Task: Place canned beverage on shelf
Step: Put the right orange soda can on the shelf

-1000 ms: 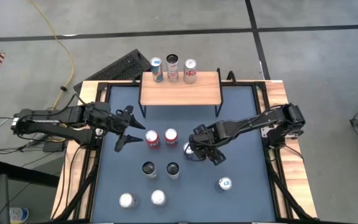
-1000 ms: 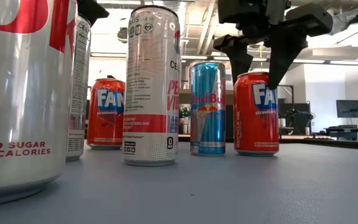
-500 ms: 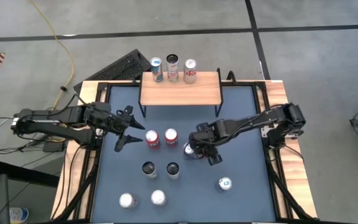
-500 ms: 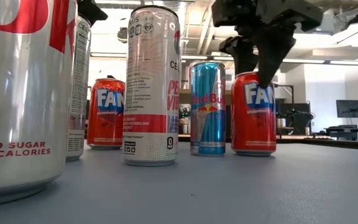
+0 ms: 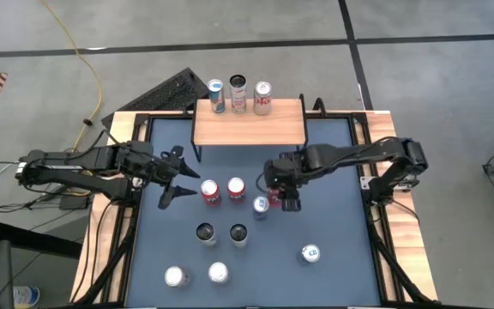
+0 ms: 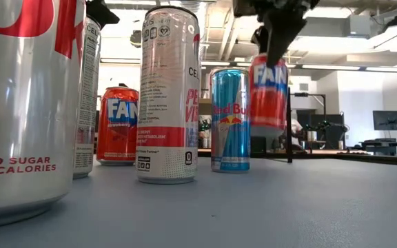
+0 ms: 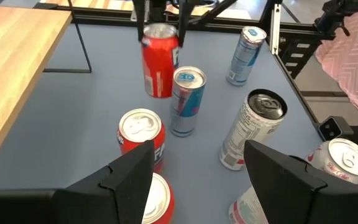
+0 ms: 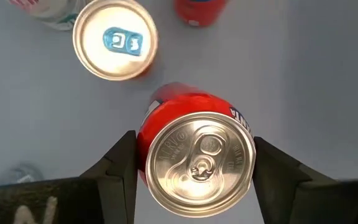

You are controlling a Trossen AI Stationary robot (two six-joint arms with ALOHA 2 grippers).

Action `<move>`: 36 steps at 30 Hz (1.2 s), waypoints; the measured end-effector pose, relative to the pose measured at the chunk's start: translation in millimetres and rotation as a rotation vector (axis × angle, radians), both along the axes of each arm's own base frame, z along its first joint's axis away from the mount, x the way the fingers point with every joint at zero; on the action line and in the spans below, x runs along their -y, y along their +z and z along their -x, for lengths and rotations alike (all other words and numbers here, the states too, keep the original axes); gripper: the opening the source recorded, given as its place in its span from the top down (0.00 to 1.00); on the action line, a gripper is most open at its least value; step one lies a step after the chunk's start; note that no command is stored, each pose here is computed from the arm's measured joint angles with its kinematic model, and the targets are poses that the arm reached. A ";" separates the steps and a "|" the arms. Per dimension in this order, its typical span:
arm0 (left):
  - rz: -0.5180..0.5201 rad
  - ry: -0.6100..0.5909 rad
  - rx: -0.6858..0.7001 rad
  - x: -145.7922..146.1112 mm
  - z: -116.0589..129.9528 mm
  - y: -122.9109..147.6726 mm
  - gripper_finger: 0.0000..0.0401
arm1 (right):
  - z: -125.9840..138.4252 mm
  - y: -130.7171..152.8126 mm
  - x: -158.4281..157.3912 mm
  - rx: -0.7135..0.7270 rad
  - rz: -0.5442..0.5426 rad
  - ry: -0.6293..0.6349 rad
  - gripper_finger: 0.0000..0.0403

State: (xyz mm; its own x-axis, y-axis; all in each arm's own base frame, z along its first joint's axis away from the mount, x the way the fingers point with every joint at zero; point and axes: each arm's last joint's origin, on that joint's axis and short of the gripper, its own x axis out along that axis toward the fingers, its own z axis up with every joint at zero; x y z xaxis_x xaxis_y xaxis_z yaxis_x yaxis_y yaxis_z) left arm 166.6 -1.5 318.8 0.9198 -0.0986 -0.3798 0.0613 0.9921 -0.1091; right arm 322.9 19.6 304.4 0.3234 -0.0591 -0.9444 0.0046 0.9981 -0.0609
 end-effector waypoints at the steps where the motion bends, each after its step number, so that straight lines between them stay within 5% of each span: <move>1: -0.002 0.004 0.000 -0.1 0.0 0.0 0.41 | 0.8 5.3 2.1 0.008 0.000 -0.005 0.47; 17: -0.009 0.019 -0.001 -0.6 -0.1 -0.1 0.41 | 29.5 104.2 84.4 0.113 0.218 -0.124 0.47; 28: -0.040 0.032 0.002 -1.3 -0.2 0.0 0.41 | 49.1 103.1 171.5 0.083 0.323 -0.251 0.47; 36: -0.041 0.032 0.003 -1.3 -0.2 0.0 0.41 | 48.2 91.5 203.7 0.048 0.347 -0.204 0.47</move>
